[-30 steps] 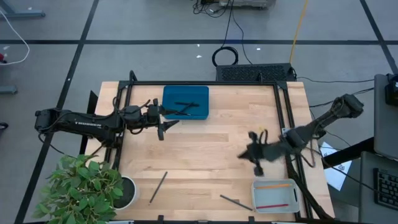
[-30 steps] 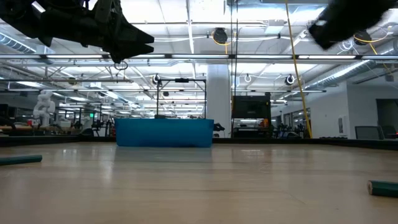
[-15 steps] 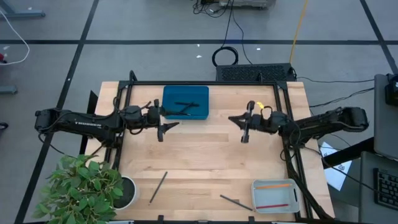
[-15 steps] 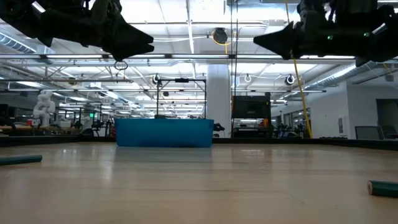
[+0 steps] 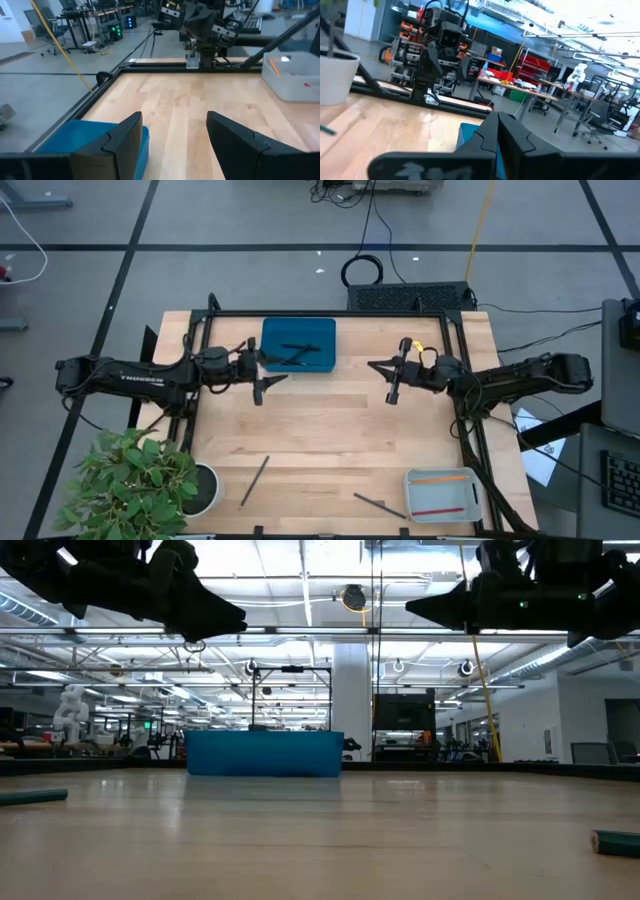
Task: Sort pens & pencils
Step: Put the left green pencil into the gray bin
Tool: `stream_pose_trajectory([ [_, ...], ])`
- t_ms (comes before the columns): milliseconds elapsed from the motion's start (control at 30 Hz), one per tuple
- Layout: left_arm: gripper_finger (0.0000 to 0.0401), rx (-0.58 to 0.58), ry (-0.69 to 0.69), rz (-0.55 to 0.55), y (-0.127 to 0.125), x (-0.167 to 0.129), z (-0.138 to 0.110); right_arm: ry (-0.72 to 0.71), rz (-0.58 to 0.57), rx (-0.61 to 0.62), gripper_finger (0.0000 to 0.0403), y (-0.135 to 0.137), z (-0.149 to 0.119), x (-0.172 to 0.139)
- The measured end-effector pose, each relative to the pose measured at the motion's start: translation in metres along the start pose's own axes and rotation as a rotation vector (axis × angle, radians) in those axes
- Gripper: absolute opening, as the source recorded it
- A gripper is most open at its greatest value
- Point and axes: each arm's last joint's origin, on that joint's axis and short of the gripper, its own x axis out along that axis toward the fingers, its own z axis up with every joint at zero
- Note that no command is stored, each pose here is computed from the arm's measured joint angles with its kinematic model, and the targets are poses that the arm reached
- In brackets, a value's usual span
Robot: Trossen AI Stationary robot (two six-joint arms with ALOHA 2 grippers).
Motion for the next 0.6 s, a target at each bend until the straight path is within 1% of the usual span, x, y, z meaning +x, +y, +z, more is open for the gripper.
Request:
stream_pose_trajectory([
  [133, 0.0227, -0.013, -0.003, 0.002, 0.0, 0.0, 0.0, 0.005, -0.013, 0.061, 0.001, -0.003, -0.001, 0.0],
  [233, 0.0227, -0.038, -0.002, -0.005, -0.001, 0.0, 0.0, 0.037, -0.007, 0.126, 0.003, -0.002, -0.004, 0.0],
  [400, 0.0227, -0.049, -0.002, -0.034, -0.007, 0.0, 0.001, 0.114, 0.01, 0.198, 0.0089, 0.001, -0.011, 0.0],
  [500, 0.0227, -0.052, -0.003, -0.055, -0.012, 0.0, 0.001, 0.12, 0.013, 0.221, 0.0131, 0.001, -0.012, 0.0],
  [600, 0.0227, -0.048, -0.004, -0.07, -0.015, 0.0, 0.001, 0.125, 0.061, 0.231, 0.0165, 0.003, -0.013, -0.001],
])
